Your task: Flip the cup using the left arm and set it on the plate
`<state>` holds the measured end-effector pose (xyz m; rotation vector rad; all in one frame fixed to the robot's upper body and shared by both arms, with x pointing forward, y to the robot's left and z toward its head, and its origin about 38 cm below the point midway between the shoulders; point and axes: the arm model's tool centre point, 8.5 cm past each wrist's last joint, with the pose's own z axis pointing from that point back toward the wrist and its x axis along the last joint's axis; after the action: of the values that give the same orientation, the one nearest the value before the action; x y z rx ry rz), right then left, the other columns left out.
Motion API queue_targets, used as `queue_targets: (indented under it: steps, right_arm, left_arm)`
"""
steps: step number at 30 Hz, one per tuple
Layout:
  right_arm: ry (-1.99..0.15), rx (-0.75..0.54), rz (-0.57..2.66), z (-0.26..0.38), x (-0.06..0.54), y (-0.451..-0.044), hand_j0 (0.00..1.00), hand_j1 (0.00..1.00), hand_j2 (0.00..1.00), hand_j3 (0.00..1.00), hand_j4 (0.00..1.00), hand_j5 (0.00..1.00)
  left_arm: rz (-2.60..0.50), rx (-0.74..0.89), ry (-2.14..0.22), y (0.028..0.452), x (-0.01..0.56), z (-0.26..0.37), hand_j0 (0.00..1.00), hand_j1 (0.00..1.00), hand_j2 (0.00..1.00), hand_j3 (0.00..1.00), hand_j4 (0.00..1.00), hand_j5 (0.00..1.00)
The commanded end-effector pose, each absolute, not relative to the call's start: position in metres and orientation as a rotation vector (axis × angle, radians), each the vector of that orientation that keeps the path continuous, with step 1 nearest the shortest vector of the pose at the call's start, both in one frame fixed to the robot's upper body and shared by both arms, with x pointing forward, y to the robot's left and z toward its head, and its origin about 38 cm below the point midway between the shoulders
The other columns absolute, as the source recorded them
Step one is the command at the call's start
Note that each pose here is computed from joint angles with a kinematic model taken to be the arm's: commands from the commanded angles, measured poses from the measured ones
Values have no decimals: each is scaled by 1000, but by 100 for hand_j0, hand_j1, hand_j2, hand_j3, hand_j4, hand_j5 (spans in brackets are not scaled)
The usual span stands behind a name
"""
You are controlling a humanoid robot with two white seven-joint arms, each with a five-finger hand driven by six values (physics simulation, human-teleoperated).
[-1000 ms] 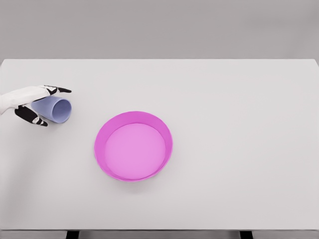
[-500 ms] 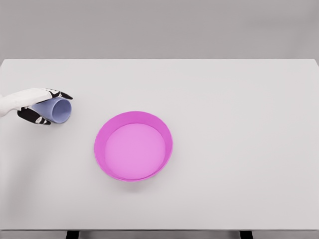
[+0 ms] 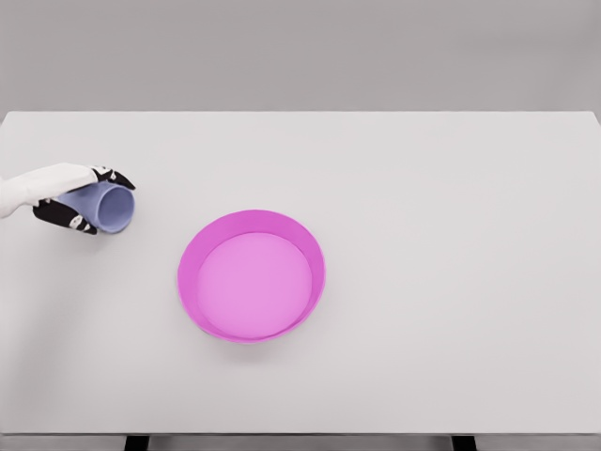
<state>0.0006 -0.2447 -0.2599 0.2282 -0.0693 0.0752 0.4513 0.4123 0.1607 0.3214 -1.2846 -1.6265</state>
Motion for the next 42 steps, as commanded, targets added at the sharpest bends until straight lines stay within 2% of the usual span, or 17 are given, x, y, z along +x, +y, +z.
queue_targets:
  steps: [1, 21, 33, 42]
  right_arm:
    - [-69, 229, 75, -260, 1, -245, 100, 100, 100, 100, 100, 100]
    - [-69, 229, 75, -260, 1, -245, 100, 100, 100, 100, 100, 100]
    - [-69, 229, 75, -260, 1, -245, 100, 100, 100, 100, 100, 100]
    - [-69, 229, 75, -260, 1, -245, 100, 100, 100, 100, 100, 100]
  left_arm:
    - [-1581, 301, -1323, 413, 452, 164, 67, 67, 67, 67, 67, 67]
    - [-1379, 196, -1503, 419, 450, 185, 65, 65, 65, 65, 65, 65]
    - [-1332, -22, -1556, 375, 446, 160, 65, 65, 65, 65, 65, 65]
    - [-1357, -188, -1613, 334, 437, 164, 66, 66, 66, 66, 66, 66]
